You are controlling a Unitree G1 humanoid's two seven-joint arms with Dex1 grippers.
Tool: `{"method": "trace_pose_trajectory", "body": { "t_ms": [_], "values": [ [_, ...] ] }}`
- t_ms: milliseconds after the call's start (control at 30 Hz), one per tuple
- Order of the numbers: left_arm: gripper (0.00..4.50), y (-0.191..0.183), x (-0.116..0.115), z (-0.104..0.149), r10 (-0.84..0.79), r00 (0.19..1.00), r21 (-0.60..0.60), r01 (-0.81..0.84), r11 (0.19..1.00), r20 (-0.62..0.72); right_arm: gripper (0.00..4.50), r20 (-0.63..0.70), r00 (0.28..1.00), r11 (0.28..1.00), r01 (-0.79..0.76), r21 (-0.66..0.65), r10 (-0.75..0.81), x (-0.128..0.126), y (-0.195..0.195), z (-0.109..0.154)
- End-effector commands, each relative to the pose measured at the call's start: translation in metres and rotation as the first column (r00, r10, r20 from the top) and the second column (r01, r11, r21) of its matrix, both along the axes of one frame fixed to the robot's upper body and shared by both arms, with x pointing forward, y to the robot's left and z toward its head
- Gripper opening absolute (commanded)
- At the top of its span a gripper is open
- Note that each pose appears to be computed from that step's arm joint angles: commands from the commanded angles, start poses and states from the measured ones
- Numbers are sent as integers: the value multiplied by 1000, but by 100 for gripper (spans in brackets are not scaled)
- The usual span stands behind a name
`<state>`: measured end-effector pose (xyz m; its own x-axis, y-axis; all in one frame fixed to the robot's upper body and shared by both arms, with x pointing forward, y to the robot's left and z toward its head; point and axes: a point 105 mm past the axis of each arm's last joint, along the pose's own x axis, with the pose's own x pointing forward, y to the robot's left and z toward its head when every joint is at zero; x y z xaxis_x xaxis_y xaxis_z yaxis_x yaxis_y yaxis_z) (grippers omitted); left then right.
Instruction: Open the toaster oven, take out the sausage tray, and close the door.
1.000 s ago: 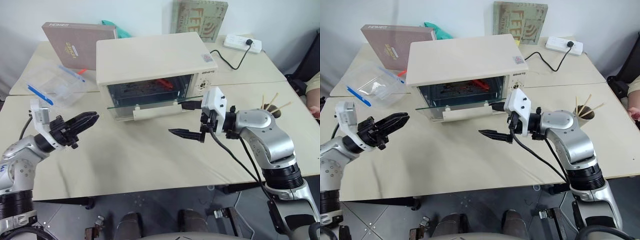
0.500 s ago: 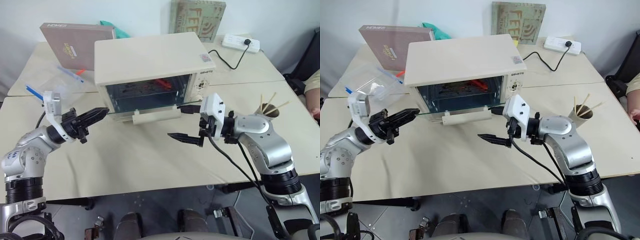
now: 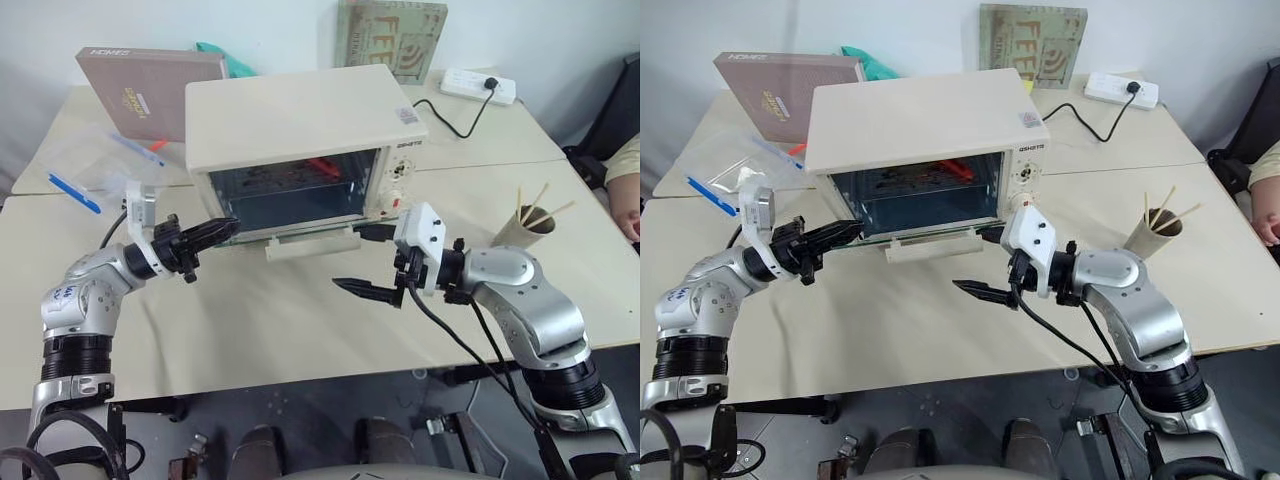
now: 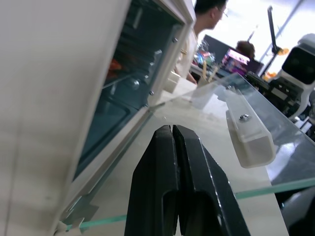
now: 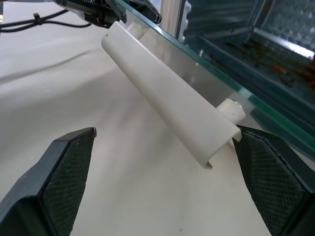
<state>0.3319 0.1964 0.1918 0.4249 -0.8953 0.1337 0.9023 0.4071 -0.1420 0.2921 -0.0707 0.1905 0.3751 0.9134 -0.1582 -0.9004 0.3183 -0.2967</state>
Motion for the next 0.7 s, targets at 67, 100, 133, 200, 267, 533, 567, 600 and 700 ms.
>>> {"method": "trace_pose_trajectory", "body": {
  "t_ms": [67,100,133,200,267,533,567,600,700],
  "values": [
    [6,-4,-3,-4,-41,999,18,41,999,-3,450,-77,996,997,-51,-64,46,-18,2,-18],
    [6,-4,-3,-4,-42,999,17,42,999,-2,450,-85,996,996,-41,-73,35,-18,0,-19],
    [6,-4,-3,-4,-43,999,17,43,999,-2,450,-91,996,996,-32,-84,24,-18,-2,-21],
    [6,-4,-4,-5,-46,999,18,46,999,-2,450,-99,995,995,-23,-98,13,-19,-5,-23],
    [6,-5,-4,-5,-49,999,19,49,999,-3,450,-118,993,992,-18,-125,4,-21,-9,-26],
    [6,-4,1,-4,-33,999,12,33,999,11,450,-95,996,991,-10,-135,-3,-17,-10,-19],
    [6,-4,1,-4,-30,999,12,30,999,13,450,-89,996,991,-10,-132,-2,-16,-9,-17],
    [6,-4,2,-4,-28,1000,10,27,1000,15,450,-83,997,992,-10,-127,-1,-15,-8,-15],
    [6,-4,3,-3,-22,1000,8,22,1000,19,450,-63,998,993,-3,-117,-4,-11,-8,-9]
  ]
}}
